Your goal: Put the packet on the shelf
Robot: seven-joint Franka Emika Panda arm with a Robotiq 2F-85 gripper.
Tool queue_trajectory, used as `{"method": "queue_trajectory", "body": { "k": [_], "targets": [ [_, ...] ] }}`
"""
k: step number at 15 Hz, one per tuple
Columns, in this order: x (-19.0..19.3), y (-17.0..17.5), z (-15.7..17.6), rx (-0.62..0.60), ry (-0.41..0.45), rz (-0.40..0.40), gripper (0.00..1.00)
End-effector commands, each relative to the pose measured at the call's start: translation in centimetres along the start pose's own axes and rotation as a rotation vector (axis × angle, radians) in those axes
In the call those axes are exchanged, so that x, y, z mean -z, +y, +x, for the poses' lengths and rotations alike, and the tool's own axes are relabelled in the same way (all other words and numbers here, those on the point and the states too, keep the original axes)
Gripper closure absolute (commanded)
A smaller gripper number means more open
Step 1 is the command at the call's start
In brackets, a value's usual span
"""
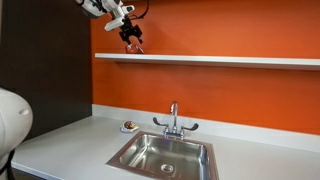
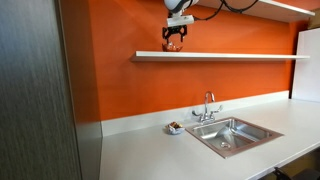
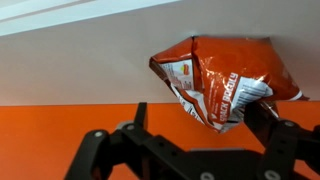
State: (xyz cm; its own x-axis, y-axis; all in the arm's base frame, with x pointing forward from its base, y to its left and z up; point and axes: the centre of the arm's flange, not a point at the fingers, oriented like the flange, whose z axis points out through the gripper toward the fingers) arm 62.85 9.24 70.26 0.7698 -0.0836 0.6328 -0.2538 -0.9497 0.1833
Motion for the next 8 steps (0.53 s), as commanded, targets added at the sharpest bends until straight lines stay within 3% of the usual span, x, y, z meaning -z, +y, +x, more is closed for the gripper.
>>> {"method": "queue_trajectory", "body": {
  "k": [1, 8],
  "targets": [
    [2.1, 0.2, -0.5, 0.006, -0.002, -0.026, 0.00],
    [5.0, 0.2, -2.3, -0.005, -0.010, -0.026, 0.00]
  ]
}}
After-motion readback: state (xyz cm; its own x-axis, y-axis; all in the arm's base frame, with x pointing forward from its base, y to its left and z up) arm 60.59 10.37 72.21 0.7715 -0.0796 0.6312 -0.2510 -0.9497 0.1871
